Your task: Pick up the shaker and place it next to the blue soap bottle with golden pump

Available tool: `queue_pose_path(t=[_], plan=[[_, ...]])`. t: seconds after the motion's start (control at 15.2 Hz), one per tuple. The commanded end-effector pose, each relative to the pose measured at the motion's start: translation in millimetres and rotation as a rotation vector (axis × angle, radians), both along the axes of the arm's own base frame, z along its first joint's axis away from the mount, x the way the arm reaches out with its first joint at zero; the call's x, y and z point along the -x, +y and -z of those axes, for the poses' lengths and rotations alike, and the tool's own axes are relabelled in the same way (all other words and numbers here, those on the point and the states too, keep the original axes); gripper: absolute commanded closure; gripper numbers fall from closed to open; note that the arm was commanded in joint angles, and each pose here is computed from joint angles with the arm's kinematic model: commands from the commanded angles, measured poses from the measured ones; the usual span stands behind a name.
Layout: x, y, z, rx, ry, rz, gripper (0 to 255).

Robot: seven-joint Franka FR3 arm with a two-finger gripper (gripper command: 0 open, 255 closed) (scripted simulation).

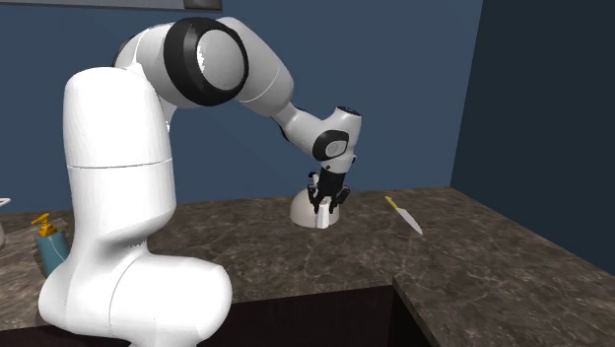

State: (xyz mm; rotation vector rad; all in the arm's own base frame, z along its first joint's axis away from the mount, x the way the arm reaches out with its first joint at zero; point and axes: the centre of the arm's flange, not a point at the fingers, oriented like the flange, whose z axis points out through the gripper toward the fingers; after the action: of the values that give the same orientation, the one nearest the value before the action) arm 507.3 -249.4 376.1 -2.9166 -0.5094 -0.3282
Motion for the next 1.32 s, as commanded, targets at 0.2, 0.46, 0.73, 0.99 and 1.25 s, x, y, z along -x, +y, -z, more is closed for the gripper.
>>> queue_pose_path(t=[0.2,0.46,0.73,0.99,1.25], plan=[[0.4,-1.4,-26.6,0.000,0.000,0.000,255],[0.4,-1.4,-47.7,0.000,0.000,0.000,255],[0.4,-1.4,-68.8,0.000,0.000,0.000,255],[0.4,-1.4,-90.0,0.000,0.000,0.000,255],[0.4,-1.4,-111.1,0.000,0.000,0.000,255]])
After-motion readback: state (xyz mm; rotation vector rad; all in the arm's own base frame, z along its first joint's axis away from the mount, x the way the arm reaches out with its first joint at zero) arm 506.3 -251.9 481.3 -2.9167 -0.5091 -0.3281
